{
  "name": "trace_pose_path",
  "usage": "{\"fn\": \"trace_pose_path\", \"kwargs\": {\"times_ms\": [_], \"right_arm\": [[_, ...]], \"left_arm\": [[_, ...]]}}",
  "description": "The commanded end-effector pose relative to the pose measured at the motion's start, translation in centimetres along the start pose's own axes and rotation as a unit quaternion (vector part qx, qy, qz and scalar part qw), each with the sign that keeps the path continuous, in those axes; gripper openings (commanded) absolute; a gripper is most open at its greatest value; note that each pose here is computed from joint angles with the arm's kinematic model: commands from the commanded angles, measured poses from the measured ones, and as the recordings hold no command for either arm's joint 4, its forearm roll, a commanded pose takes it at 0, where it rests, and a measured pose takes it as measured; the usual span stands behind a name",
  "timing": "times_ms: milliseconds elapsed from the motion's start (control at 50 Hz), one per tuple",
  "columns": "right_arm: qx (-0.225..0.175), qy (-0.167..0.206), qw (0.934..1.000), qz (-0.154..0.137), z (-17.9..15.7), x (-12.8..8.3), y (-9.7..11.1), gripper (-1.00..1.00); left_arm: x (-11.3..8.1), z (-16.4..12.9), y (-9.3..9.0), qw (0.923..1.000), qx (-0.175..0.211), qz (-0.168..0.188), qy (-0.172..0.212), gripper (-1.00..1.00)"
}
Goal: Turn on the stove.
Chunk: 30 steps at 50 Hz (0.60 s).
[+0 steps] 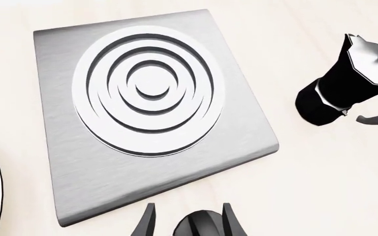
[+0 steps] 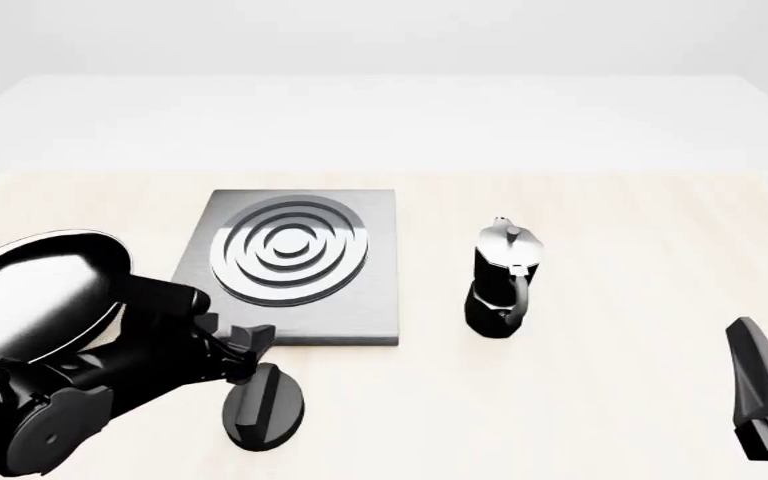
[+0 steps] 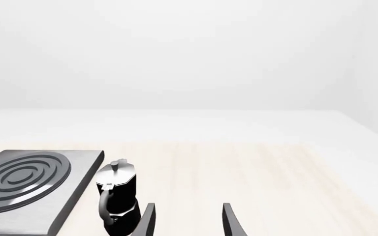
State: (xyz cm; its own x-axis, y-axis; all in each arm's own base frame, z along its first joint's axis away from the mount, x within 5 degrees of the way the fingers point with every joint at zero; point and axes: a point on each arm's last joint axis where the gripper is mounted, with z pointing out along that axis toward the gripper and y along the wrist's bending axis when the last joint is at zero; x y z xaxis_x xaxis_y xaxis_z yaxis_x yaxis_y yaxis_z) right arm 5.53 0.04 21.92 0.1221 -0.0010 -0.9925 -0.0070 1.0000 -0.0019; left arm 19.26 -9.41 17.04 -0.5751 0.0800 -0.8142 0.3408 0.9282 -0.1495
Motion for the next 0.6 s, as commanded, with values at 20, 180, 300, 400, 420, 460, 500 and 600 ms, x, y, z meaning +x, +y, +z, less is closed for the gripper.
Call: {"fn": "trace_pose_path", "kwargs": {"times_ms": [20,180,300,400,420,460,500,600], "right_arm": [[0.000,-0.001,1.0000,0.004,0.0,-0.1,0.0,1.00],[0.000,-0.002,1.0000,0.005,0.0,-0.1,0.0,1.00],[0.000,-0.003,1.0000,0.005,0.0,-0.1,0.0,1.00],[0.000,-0.003,1.0000,0.006,0.0,-0.1,0.0,1.00],[0.000,-0.003,1.0000,0.007,0.0,-0.1,0.0,1.00],[-0.001,-0.003,1.0000,0.007,0.0,-0.1,0.0,1.00],[-0.001,-0.002,1.0000,0.007,0.0,-0.1,0.0,1.00],[-0.001,-0.003,1.0000,0.009,0.0,-0.1,0.0,1.00]], "left_arm": [[1.2,1.1,0.0,0.9999,0.001,-0.005,0.014,1.00],[2.3,1.8,-0.3,0.9995,0.008,-0.013,0.027,1.00],[2.8,2.3,-0.6,0.9990,0.012,-0.021,0.036,1.00],[3.1,2.6,-0.8,0.9987,0.015,-0.024,0.042,1.00],[3.2,2.6,-0.8,0.9986,0.015,-0.026,0.043,1.00],[3.2,2.7,-0.9,0.9985,0.016,-0.027,0.045,1.00],[3.2,2.8,-0.9,0.9984,0.017,-0.029,0.046,1.00],[3.3,2.9,-1.0,0.9981,0.017,-0.034,0.048,1.00]]}}
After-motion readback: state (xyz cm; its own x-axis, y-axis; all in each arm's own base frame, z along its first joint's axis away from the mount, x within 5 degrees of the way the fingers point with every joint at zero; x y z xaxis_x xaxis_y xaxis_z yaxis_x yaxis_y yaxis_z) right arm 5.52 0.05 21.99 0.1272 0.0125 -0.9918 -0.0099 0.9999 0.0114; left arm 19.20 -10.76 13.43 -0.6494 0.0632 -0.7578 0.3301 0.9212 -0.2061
